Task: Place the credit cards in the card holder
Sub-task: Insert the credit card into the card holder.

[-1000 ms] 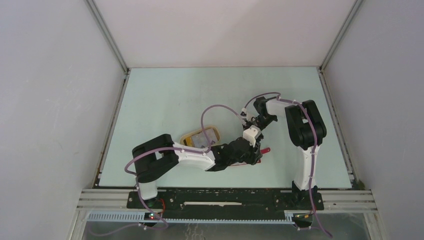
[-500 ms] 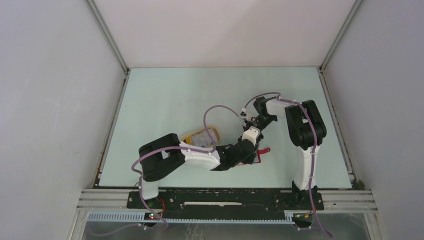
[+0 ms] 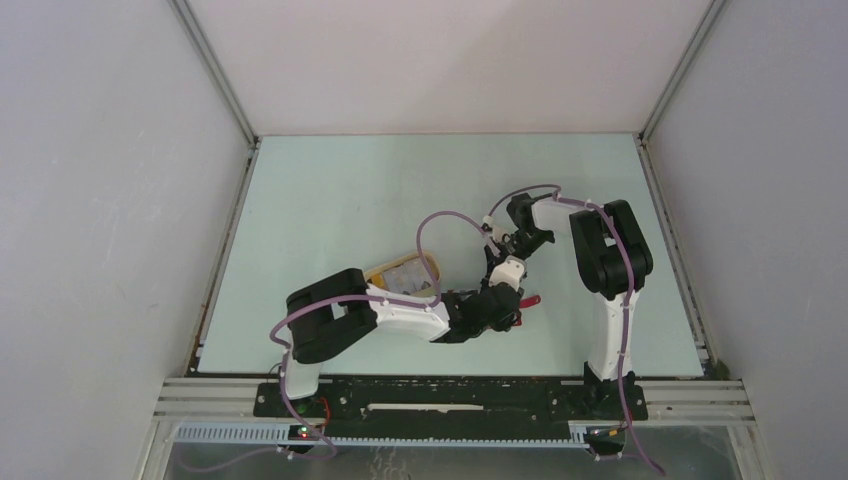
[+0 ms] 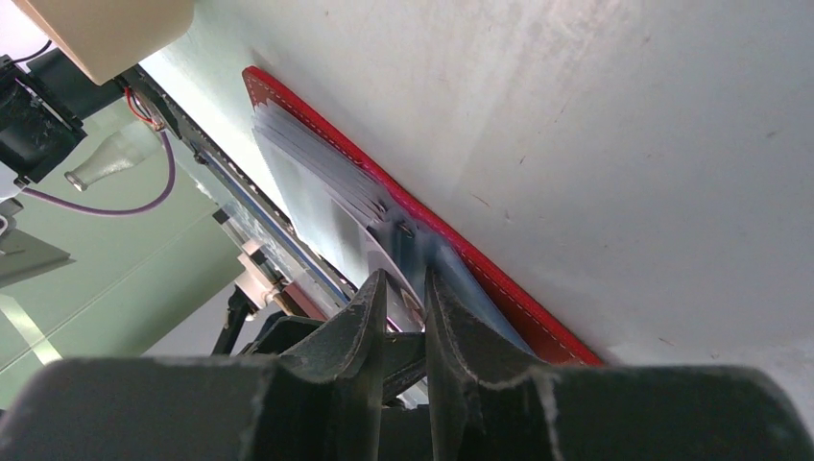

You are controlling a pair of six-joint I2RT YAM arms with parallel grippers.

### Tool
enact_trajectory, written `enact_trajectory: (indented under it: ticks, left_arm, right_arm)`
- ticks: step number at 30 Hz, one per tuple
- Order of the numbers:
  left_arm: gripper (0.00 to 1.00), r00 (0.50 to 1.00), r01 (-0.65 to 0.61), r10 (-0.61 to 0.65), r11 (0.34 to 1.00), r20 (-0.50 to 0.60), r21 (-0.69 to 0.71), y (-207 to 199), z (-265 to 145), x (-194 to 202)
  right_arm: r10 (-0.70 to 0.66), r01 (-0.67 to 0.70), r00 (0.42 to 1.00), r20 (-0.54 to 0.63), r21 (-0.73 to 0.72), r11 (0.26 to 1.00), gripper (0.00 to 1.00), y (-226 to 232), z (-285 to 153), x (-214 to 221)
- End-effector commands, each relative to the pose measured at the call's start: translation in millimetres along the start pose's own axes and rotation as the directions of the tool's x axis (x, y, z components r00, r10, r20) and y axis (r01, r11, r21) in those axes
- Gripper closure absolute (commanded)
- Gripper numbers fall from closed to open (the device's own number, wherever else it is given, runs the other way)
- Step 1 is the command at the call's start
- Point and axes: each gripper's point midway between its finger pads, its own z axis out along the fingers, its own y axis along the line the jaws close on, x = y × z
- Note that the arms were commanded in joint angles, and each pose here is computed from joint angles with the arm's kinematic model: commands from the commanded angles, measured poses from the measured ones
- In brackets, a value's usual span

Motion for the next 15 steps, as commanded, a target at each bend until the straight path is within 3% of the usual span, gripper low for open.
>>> enact_trajectory:
  ticks: [1, 15]
  left_arm:
    - [0.54, 0.999, 0.029, -0.027, 0.998, 0.040, -0.050, 0, 0, -16]
    - [0.54, 0.997, 0.070, -0.062, 0.984, 0.055, -0.164, 25, -10, -15]
  right_arm:
    - [-0.036, 0.035, 0.999, 0.021, 0.031, 0.999, 0.72, -8, 4, -9]
    - [-0.051, 0.050, 0.998, 0.037, 0.019, 0.999, 0.65, -4, -2, -10]
